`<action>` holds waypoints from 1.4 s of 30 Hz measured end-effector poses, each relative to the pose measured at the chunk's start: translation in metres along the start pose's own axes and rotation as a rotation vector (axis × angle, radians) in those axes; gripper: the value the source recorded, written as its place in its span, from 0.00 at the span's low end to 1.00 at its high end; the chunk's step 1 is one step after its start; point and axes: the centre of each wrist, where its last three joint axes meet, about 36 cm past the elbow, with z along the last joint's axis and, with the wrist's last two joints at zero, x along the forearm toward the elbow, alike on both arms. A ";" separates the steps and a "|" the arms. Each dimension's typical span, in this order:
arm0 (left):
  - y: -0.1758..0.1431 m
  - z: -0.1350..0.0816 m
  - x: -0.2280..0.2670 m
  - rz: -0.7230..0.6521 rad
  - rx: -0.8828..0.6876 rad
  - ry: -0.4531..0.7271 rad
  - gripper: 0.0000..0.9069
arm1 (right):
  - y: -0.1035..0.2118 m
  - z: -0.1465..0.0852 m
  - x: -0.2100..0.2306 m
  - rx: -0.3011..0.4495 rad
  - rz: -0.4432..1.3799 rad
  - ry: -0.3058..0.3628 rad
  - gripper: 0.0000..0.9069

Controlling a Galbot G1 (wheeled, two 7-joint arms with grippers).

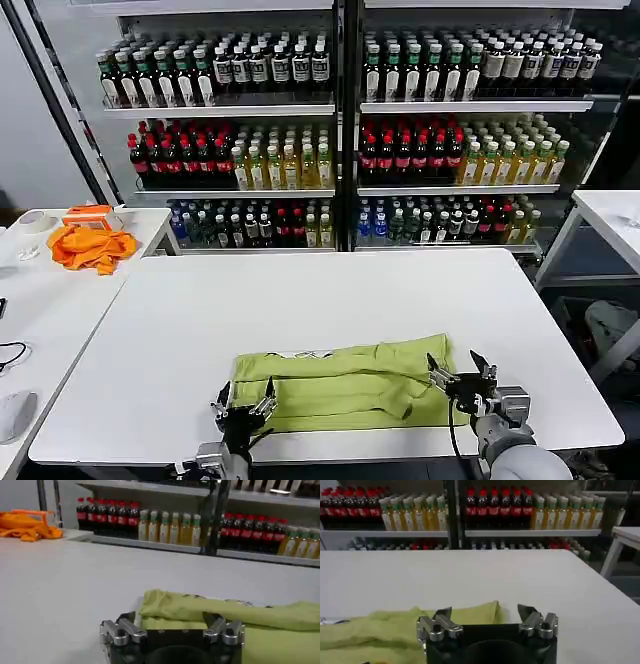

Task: Fold and organize the clothes.

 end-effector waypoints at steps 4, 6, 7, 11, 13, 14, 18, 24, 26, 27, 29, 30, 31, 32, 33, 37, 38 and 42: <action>-0.003 0.001 -0.002 -0.005 0.012 0.004 0.06 | 0.000 -0.001 0.001 0.002 0.000 -0.002 1.00; -0.004 0.001 -0.003 -0.011 0.016 0.005 0.04 | 0.000 -0.001 0.001 0.002 0.000 -0.003 1.00; -0.004 0.002 -0.004 -0.014 0.017 0.005 0.04 | 0.000 -0.001 0.001 0.002 0.001 -0.003 1.00; -0.003 0.003 -0.006 -0.028 0.023 0.004 0.02 | 0.000 -0.001 0.003 0.002 0.001 -0.005 1.00; -0.004 0.003 -0.006 -0.029 0.031 0.007 0.02 | -0.001 -0.001 0.004 0.003 0.004 -0.005 1.00; -0.004 0.004 -0.006 -0.029 0.035 0.009 0.02 | -0.001 -0.002 0.005 0.004 0.005 -0.006 1.00; -0.006 0.005 -0.008 -0.029 0.056 0.016 0.02 | -0.002 -0.001 0.007 0.005 0.008 -0.006 1.00; -0.007 0.005 -0.008 -0.026 0.082 0.020 0.02 | -0.003 -0.002 0.009 0.005 0.012 -0.009 1.00; -0.006 0.005 -0.009 -0.027 0.089 0.020 0.02 | -0.003 -0.003 0.009 0.006 0.012 -0.010 1.00; -0.006 0.004 -0.009 -0.027 0.092 0.020 0.02 | -0.003 -0.003 0.009 0.006 0.013 -0.011 1.00; -0.005 0.004 -0.008 -0.025 0.099 0.019 0.02 | -0.003 -0.004 0.010 0.007 0.013 -0.014 1.00; -0.004 0.004 -0.008 -0.024 0.102 0.018 0.02 | -0.003 -0.004 0.010 0.007 0.014 -0.014 1.00; -0.004 0.004 -0.008 -0.024 0.105 0.018 0.02 | -0.003 -0.004 0.010 0.007 0.015 -0.014 1.00; -0.003 0.004 -0.007 -0.024 0.107 0.017 0.02 | -0.003 -0.004 0.010 0.007 0.015 -0.014 1.00; -0.002 0.004 -0.007 -0.026 0.110 0.016 0.02 | -0.004 -0.004 0.010 0.007 0.015 -0.015 1.00; 0.004 0.001 -0.005 -0.032 0.119 0.014 0.02 | -0.005 -0.006 0.011 0.009 0.019 -0.019 1.00; 0.006 0.000 -0.005 -0.034 0.120 0.013 0.02 | -0.006 -0.006 0.011 0.009 0.020 -0.019 1.00; 0.018 -0.007 -0.003 -0.049 0.124 0.006 0.02 | -0.007 -0.008 0.011 0.007 0.021 -0.024 1.00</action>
